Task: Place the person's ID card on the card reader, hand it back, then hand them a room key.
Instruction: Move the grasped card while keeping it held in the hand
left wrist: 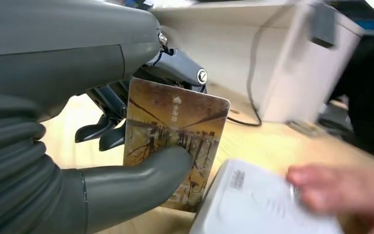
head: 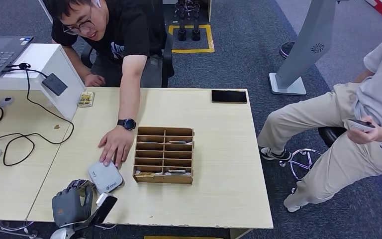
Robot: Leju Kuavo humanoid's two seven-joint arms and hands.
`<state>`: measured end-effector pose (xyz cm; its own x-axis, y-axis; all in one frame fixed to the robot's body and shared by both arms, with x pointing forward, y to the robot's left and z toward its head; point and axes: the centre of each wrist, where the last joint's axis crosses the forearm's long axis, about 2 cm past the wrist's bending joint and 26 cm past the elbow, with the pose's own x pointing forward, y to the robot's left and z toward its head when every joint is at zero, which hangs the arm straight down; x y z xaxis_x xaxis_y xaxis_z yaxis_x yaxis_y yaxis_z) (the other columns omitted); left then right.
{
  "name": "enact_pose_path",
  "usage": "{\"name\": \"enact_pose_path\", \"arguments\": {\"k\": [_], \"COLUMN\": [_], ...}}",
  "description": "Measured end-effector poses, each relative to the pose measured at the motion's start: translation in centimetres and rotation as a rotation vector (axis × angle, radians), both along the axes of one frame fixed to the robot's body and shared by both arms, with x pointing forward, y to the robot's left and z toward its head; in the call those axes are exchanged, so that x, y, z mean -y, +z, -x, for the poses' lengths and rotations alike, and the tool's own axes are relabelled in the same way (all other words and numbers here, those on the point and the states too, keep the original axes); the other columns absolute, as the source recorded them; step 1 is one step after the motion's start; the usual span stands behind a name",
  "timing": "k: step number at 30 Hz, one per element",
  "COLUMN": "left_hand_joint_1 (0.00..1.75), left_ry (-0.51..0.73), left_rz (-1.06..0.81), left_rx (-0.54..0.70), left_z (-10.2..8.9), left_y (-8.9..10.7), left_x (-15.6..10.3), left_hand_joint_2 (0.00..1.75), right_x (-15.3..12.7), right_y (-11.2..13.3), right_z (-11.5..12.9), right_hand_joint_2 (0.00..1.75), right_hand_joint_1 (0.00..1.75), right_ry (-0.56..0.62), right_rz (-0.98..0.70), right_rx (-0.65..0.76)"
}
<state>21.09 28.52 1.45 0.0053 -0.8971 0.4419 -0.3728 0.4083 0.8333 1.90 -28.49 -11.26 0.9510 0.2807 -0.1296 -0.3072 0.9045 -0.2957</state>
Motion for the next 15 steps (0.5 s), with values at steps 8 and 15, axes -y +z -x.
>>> {"name": "enact_pose_path", "arguments": {"k": [8, 15], "left_hand_joint_1": [1.75, 1.75], "left_ry": [0.197, 0.051], "left_rz": [0.636, 0.754], "left_rx": [0.245, 0.402], "left_z": [-3.6, -6.0], "left_y": [4.0, 8.3], "left_x": [3.8, 6.5], "left_hand_joint_2": [1.75, 1.75], "right_x": [-0.4, -0.6], "right_y": [0.0, 0.1], "right_z": [0.0, -0.1], "right_hand_joint_2": [1.75, 1.75], "right_hand_joint_1": [0.00, 0.00], "right_ry": [0.008, 0.012], "right_rz": [0.008, 0.014], "right_rx": [0.005, 0.009]}}
